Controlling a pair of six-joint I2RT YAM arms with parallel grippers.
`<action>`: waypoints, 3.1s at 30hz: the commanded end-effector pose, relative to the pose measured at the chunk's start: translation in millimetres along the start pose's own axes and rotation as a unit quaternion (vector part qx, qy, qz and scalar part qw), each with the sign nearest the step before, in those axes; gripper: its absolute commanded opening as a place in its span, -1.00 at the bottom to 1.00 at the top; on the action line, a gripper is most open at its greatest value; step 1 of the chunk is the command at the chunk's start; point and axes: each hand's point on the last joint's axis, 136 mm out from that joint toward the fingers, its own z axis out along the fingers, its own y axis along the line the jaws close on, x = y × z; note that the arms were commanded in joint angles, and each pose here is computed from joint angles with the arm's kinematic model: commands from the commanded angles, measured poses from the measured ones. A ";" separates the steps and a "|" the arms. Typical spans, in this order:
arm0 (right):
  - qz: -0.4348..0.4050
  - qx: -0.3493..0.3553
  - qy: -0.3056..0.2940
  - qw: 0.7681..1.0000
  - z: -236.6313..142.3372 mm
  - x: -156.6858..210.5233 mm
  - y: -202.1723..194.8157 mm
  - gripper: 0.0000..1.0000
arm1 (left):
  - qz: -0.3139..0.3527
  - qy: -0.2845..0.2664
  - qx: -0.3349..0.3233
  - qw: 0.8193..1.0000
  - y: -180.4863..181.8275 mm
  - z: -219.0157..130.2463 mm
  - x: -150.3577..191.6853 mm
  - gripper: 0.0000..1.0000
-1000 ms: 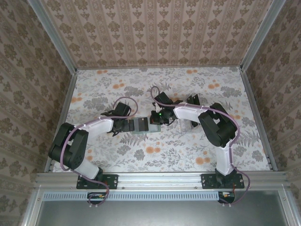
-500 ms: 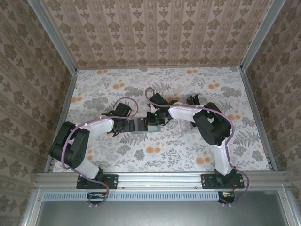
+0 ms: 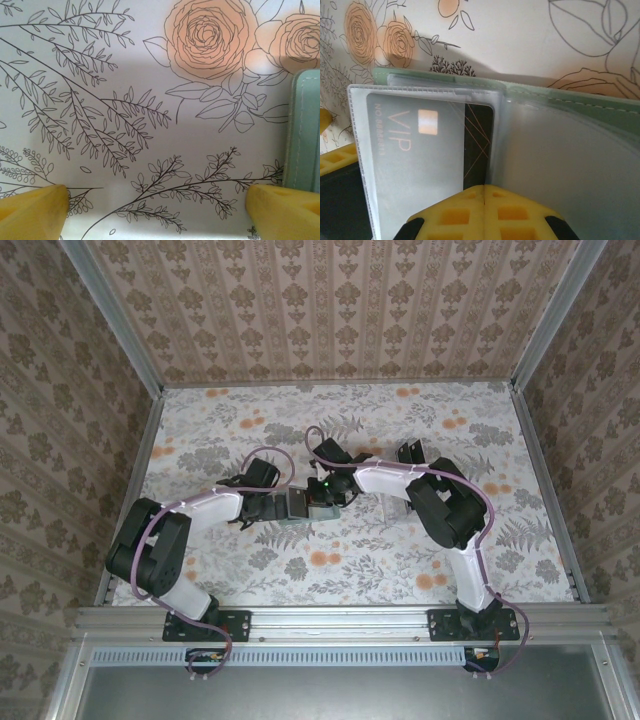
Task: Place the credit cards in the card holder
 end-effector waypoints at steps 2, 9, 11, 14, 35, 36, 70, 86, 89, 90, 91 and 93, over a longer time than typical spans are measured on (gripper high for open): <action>0.004 -0.033 0.002 0.999 -3.2 -3.0 21.1 -0.98 | -0.011 0.012 -0.017 1.000 7.8 7.0 12.7 1.00; 0.006 -0.049 0.009 0.999 1.1 -4.3 27.3 -0.99 | -0.018 -0.010 -0.045 0.999 21.0 -7.1 4.2 1.00; 0.001 -0.051 0.005 0.999 -3.3 -5.5 30.0 -0.98 | -0.021 -0.015 -0.048 0.999 23.6 -10.1 2.1 1.00; -0.005 -0.057 -0.009 0.998 -14.4 -10.0 33.8 -0.96 | -0.025 -0.020 -0.058 0.998 30.3 -14.6 0.7 1.00; 0.003 -0.020 -0.005 1.000 -6.8 -10.8 4.6 -1.00 | -0.023 0.001 -0.047 0.999 24.4 2.9 1.5 1.00; 0.003 -0.020 -0.004 1.000 -5.4 -10.4 4.8 -1.00 | -0.022 0.002 -0.046 0.999 23.9 3.9 2.3 1.00; -0.023 -0.005 -0.031 0.999 -44.0 -10.1 15.7 -0.85 | -0.025 -0.032 -0.001 0.999 11.2 -24.8 -18.0 1.00; 0.024 0.049 -0.013 0.998 -20.0 10.5 -62.0 -0.94 | -0.031 -0.083 0.167 0.982 -29.7 -37.5 -43.3 1.00; 0.030 0.050 -0.005 0.998 -15.7 15.0 -67.5 -0.95 | -0.031 -0.091 0.212 0.973 -42.2 -38.2 -45.9 1.00; 0.029 0.049 -0.005 0.998 -14.8 15.3 -67.8 -0.96 | -0.031 -0.092 0.224 0.970 -46.5 -38.5 -46.7 1.00; 0.030 0.050 -0.004 0.998 -13.7 16.4 -69.0 -0.95 | -0.032 -0.094 0.234 0.967 -50.0 -38.4 -47.0 0.99; 0.032 0.049 -0.002 0.998 -12.0 17.2 -69.4 -0.96 | -0.036 -0.095 0.256 0.961 -57.6 -37.7 -48.6 1.00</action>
